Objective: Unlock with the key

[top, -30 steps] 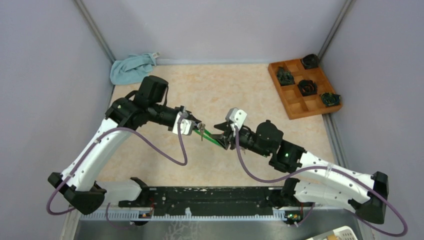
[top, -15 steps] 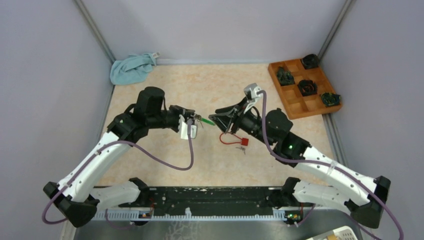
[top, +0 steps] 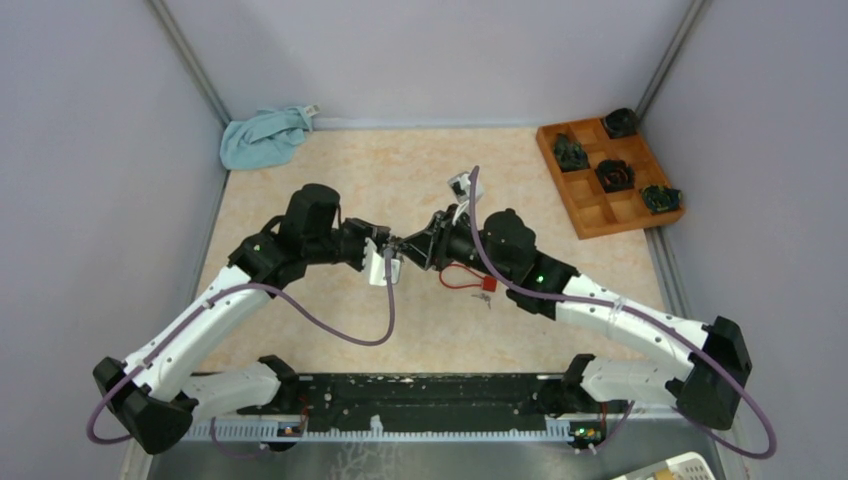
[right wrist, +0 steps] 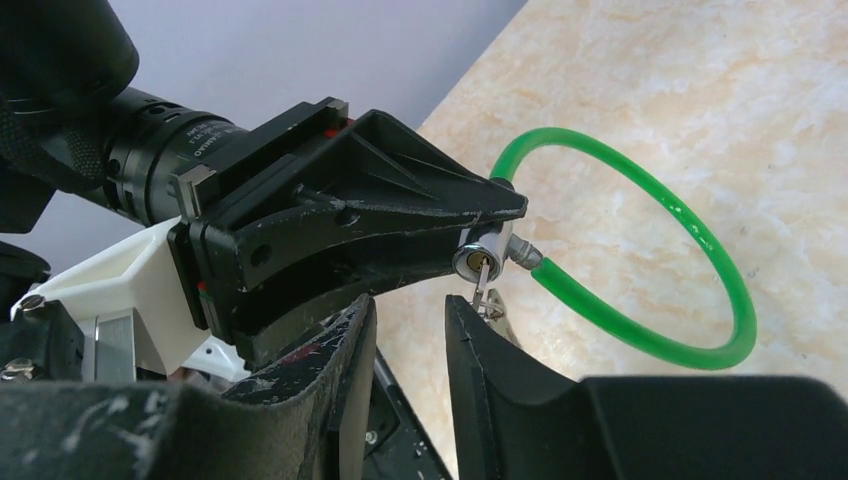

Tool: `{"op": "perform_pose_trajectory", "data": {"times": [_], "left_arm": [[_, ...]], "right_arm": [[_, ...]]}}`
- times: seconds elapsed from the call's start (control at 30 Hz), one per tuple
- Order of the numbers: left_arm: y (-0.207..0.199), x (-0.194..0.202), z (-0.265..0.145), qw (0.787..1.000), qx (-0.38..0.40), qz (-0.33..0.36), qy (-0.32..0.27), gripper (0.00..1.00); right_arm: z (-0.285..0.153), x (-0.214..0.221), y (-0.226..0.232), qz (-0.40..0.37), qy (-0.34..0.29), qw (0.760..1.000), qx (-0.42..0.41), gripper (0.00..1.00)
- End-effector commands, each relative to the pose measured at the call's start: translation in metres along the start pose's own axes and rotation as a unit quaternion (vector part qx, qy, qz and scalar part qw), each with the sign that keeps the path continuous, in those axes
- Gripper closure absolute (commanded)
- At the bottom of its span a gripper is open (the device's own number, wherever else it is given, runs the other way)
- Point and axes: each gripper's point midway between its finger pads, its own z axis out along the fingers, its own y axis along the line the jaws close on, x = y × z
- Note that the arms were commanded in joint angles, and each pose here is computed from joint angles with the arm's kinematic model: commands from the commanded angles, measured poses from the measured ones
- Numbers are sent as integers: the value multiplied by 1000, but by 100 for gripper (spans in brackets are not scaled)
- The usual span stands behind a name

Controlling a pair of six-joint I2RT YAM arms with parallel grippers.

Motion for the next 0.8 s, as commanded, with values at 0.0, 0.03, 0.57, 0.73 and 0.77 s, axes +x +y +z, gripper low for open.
{"op": "perform_pose_trajectory", "data": {"times": [0.0,0.03,0.57,0.73,0.77], "left_arm": [[20,-10,-4,999,-37,28,-12,100],[20,-10,-4,999,-36,28,-13,100],[16,-15,-4,999,-26,31,-17,100],[16,-15,-4,999,-27,31,-17,100],[16,-15,-4,999,-27,31,-17,100]], "right_arm": [[6,-15,10,6,-24,1000,-16,69],[6,-14,8,5,-24,1000,-12,69],[10,-16,-21,-27,-20,997,65,73],[11,-18,-13,-20,-20,998,48,76],[12,-16,-12,-15,-15,999,46,77]]}}
